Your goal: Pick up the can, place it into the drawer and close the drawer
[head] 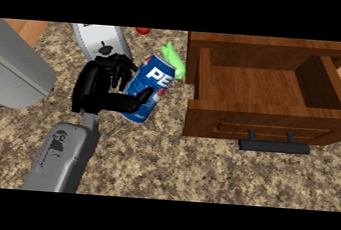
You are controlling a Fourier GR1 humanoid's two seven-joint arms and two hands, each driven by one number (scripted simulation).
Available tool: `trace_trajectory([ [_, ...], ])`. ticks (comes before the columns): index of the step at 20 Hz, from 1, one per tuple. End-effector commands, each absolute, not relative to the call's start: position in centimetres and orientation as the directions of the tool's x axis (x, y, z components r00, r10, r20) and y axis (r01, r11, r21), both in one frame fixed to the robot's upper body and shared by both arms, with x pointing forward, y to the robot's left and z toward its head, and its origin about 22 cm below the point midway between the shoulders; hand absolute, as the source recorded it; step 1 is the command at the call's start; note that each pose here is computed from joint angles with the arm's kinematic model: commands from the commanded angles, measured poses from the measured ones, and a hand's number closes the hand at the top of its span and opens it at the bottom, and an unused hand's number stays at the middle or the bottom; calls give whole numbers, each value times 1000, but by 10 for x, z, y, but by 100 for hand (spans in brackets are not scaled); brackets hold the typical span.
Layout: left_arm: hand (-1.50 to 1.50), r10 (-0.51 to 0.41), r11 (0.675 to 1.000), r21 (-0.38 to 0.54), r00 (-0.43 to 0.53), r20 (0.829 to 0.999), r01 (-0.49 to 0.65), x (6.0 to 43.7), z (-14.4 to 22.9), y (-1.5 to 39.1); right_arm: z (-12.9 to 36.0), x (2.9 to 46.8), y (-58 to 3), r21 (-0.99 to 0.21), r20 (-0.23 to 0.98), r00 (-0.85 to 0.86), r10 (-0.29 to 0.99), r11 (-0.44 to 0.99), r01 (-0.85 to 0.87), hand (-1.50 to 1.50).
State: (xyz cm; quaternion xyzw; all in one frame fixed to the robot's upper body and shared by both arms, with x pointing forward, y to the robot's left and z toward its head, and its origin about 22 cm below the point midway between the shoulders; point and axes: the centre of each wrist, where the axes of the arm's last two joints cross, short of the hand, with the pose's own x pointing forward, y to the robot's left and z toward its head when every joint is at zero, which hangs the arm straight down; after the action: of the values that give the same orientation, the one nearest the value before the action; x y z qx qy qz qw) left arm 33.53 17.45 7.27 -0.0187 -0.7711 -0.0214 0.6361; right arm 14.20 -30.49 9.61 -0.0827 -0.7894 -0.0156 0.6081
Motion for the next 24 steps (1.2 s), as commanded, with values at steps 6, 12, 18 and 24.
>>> trace_trajectory([
  [6,150,-34,993,57,-210,977,106,360,141,102,106,139,-287,-63,956,-273,107,984,167,-150],
  [12,150,-52,989,86,-267,962,116,368,189,54,101,152,-311,-94,958,-256,126,986,134,-150],
  [18,150,-75,989,105,-261,962,102,383,212,20,97,141,-294,-69,960,-259,104,988,140,-150],
  [24,150,-74,990,100,-233,970,101,393,237,0,95,151,-311,-86,965,-235,119,985,148,-150],
])
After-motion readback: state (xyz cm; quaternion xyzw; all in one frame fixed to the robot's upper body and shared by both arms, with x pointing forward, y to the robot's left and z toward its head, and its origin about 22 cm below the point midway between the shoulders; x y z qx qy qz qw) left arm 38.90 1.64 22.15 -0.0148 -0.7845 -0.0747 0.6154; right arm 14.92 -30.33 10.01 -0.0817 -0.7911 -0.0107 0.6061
